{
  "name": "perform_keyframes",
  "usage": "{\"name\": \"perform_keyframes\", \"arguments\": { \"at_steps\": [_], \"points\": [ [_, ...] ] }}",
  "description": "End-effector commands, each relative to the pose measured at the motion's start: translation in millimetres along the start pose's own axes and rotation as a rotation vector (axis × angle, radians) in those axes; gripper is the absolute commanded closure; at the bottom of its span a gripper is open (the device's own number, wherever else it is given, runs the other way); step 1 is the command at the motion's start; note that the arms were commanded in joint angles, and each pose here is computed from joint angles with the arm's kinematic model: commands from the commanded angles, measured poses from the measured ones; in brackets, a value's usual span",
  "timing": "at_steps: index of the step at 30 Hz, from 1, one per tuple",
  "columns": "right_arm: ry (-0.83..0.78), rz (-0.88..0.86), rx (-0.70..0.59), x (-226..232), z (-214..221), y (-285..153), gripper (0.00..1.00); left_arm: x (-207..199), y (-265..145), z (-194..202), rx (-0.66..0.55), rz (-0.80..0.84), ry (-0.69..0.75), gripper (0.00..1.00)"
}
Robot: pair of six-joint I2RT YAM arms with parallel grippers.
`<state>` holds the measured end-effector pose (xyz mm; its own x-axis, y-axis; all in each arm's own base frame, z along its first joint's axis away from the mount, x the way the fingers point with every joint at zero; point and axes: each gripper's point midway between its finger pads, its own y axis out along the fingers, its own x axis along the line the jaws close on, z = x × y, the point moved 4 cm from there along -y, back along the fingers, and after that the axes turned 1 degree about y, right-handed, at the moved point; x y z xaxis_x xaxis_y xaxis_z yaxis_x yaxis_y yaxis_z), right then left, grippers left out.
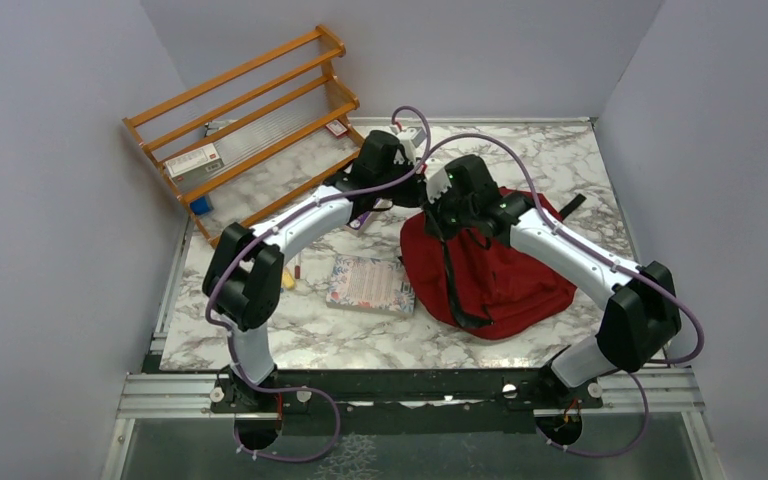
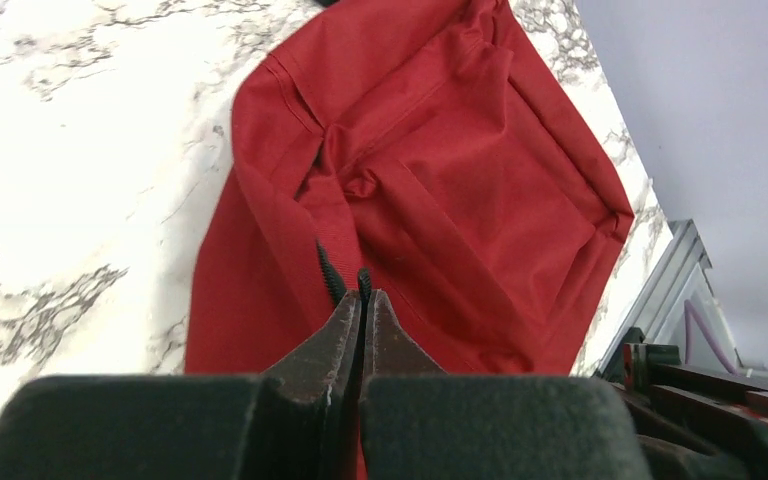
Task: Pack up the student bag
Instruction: Unzip the student bag at the center of the board.
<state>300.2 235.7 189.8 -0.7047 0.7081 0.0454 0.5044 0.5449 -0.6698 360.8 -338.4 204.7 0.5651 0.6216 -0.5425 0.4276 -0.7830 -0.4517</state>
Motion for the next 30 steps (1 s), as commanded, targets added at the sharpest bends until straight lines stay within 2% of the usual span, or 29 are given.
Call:
{"name": "perform_keyframes", "arguments": {
  "at_steps": [1,10,18,30],
  "points": [
    [-0.084,-0.176,0.019,23,-1,-21,0.99,-4,-29,-9,-0.067,-0.064,-0.021,1.0],
    [-0.02,-0.307,0.005,47,26,-38,0.99,15,-43,14,-0.062,-0.145,-0.046,1.0],
    [-0.006,-0.391,0.008,62,39,-58,0.99,43,-41,5,-0.058,-0.167,-0.064,1.0],
    [-0.076,-0.584,-0.166,91,22,-105,0.99,68,-11,25,0.043,-0.162,-0.057,1.0]
  ]
}}
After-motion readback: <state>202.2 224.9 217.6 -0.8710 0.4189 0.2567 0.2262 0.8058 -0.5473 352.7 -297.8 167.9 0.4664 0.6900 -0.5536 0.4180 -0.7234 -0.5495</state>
